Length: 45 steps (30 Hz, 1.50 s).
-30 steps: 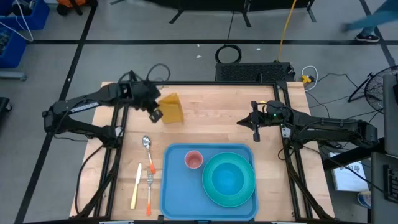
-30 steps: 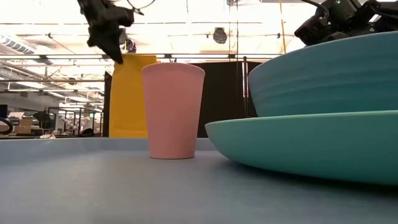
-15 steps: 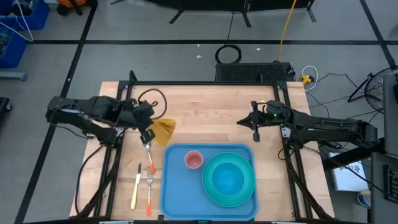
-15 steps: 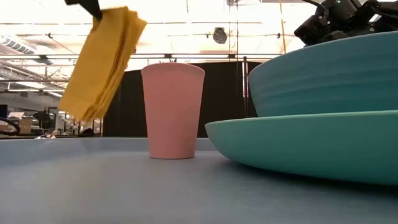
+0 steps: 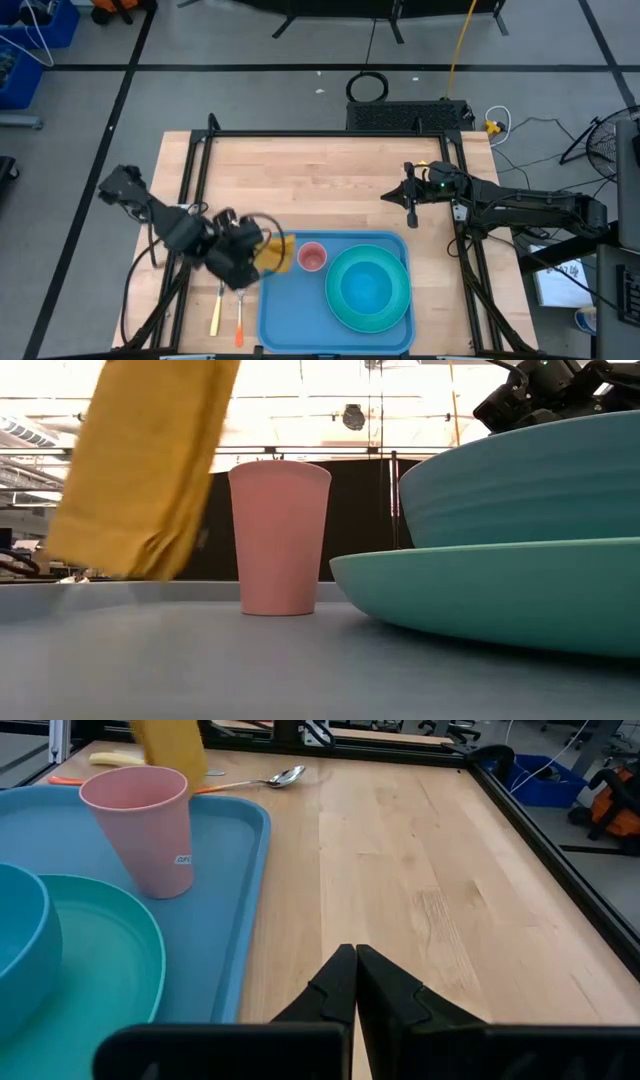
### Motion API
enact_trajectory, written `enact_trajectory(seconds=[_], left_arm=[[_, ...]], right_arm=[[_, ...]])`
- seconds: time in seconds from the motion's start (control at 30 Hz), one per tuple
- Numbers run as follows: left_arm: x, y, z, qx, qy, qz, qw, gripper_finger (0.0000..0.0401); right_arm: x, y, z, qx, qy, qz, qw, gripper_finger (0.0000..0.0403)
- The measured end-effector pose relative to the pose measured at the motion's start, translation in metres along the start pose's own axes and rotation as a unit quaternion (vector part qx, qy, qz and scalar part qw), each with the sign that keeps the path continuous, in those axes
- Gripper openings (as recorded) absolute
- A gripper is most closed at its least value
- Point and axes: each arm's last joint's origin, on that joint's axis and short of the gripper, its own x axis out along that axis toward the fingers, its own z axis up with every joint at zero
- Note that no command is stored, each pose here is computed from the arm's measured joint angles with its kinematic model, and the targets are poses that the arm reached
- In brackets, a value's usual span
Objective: Set up tray
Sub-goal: Put the yellow napkin on the blue serving tray to the left of the blue plate
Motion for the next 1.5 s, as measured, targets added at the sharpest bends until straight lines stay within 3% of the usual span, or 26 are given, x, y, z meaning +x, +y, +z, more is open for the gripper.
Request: enact_trajectory(seconds=[0.23,0.4,0.57,0.7,0.87,1.03,1.27,1.5], left_arm=[[0.015,-0.048,-0.018,-0.040,0.004,-0.056,0.998,0.0005],[0.017,-0.074,-0.025,-0.077,-0.011,-0.117,0.990,0.0005],[0.007,-0.090,-0.032,-0.114,-0.011,-0.190,0.975,0.0005],[0.002,-0.097,-0.039,-0.107,0.020,-0.227,0.968,0.0005],[0.010,-0.088,-0.043,-0.088,0.022,-0.163,0.982,0.0005],[0.037,-0.085,-0.047,-0.065,0.012,-0.112,0.992,0.0005],[0.085,-0.065,-0.061,-0.096,0.069,-0.039,0.992,0.0005],[0.119,-0.040,-0.057,-0.105,0.111,0.013,0.988,0.0005]], right_arm=[[0.000,0.000,0.000,0.000,-0.001,0.004,1.000,0.0001],[0.000,0.003,0.000,0.000,-0.008,0.040,0.999,0.0001],[0.000,0.003,0.001,0.007,-0.008,0.044,0.999,0.0001],[0.000,0.003,0.001,0.017,-0.011,0.056,0.998,0.0001],[0.000,0.004,0.001,0.027,-0.013,0.064,0.998,0.0001],[0.000,0.004,0.001,0.038,-0.012,0.064,0.997,0.0001],[0.000,0.004,0.001,0.039,-0.012,0.064,0.997,0.0000],[0.000,0.004,0.001,0.038,-0.012,0.064,0.997,0.0000]])
